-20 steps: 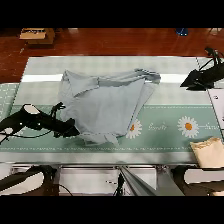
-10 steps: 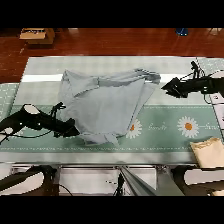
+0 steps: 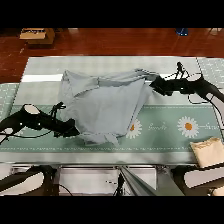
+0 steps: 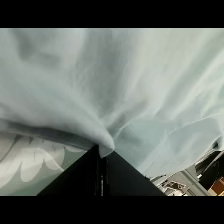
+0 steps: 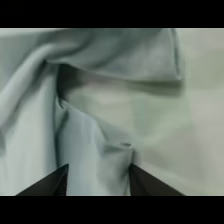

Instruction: Fold the shirts.

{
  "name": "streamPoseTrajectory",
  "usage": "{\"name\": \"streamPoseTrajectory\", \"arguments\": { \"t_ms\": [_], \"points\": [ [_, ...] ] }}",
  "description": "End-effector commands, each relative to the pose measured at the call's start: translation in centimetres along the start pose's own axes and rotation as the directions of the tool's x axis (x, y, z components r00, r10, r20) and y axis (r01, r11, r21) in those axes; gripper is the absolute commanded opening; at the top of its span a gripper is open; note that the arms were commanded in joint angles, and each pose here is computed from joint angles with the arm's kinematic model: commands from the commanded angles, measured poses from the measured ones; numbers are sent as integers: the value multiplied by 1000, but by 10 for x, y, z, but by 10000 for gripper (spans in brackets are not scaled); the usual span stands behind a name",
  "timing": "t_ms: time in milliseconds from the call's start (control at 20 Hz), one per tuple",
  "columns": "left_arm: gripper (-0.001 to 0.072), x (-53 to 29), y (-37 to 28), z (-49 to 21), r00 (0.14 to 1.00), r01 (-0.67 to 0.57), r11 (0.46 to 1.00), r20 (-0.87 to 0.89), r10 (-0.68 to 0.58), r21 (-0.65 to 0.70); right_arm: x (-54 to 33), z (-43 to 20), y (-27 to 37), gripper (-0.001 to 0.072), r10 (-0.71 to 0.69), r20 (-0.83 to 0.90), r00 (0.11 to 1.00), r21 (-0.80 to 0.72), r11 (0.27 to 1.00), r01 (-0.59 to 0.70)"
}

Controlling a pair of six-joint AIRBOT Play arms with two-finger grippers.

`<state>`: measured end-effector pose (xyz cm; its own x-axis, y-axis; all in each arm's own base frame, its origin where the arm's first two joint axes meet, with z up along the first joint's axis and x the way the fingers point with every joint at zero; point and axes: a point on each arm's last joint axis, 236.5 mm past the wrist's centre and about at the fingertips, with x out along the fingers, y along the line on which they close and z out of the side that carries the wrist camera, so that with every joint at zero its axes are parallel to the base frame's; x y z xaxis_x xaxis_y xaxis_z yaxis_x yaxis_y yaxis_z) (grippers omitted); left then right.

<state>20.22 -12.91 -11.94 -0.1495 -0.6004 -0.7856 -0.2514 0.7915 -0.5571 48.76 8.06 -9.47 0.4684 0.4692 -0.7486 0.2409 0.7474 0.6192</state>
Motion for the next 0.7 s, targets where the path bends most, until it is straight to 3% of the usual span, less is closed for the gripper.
{"name": "streamPoseTrajectory", "arguments": {
  "t_ms": [0,50,100,200,350,500,650],
  "points": [
    [17,-2,-3,1,1000,11,1000,5,-11,10,22,-5,-3,440,-33,17,999,28,999,33],
    [18,-2,-3,1,1000,11,1000,6,-11,13,26,-9,-5,416,-37,6,999,30,999,37],
    [17,-2,-3,1,1000,11,1000,7,-11,13,29,-12,-5,326,-38,-3,999,28,999,38],
    [17,-2,-3,1,1000,11,1000,7,-12,20,26,-9,-2,36,-33,3,999,17,999,33],
    [17,-16,-15,15,998,13,997,63,-18,75,-10,13,18,25,-4,69,998,-103,995,11],
    [16,-87,-70,53,955,-9,966,287,-68,260,-92,44,51,24,13,183,983,-268,963,37],
    [16,-229,-170,63,759,-172,845,615,-214,506,-203,67,105,24,99,363,927,-377,925,48]
  ]
}}
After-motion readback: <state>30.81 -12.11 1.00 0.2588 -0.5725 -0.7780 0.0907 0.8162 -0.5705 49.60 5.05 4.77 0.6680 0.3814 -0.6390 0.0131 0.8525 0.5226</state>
